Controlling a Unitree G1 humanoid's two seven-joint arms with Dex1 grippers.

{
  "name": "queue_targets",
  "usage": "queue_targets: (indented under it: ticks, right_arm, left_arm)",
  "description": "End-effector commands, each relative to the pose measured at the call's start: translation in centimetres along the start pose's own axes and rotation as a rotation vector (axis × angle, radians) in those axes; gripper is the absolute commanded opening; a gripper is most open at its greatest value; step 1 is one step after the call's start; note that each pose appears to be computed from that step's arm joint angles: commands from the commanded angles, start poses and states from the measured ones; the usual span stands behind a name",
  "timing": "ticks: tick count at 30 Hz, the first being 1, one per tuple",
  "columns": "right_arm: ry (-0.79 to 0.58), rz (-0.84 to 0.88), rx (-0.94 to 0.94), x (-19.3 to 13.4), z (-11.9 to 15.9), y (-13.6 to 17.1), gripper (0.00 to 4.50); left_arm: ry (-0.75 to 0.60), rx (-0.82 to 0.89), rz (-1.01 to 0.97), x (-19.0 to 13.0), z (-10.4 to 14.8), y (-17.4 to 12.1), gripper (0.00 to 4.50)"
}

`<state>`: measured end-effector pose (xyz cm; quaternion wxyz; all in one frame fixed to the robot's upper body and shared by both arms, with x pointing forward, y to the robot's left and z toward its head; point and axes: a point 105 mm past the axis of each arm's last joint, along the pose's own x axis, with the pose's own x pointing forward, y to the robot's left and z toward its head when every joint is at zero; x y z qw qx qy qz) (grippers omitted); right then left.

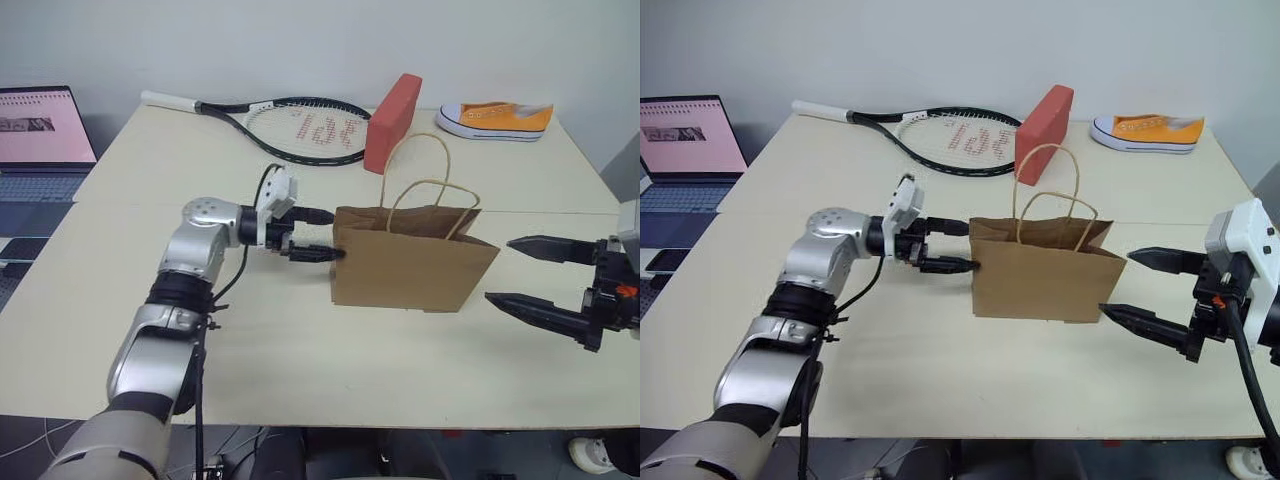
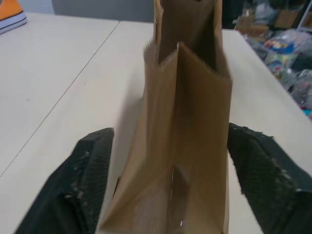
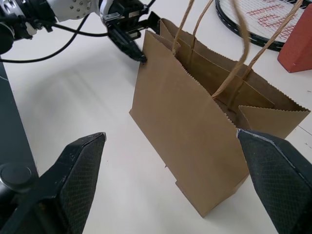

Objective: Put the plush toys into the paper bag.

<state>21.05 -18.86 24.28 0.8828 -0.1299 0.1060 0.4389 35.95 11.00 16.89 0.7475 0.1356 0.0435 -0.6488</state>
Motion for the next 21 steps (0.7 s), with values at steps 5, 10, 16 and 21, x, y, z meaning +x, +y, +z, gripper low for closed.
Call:
queue_targets:
  ticks: [5,10,16,21]
  right_arm:
    - [0.004,-0.095,-0.170,-0.5,0.4,-3.3,4.50]
    - [0.078,-0.066,-0.233,-2.4,0.4,-5.7,4.50]
    - [0.162,-0.047,-0.229,-4.5,0.2,-7.5,4.50]
    - [0.169,-0.026,-0.222,-4.5,0.1,-7.8,4.50]
  left_arm:
    - [0.167,0.095,0.288,-5.4,-1.0,0.4,3.87]
    - [0.202,0.095,0.400,-10.1,0.4,-2.5,3.87]
    - [0.255,0.050,0.483,-13.3,0.7,-4.7,3.87]
    - [0.243,0.021,0.481,-14.0,0.9,-5.1,3.87]
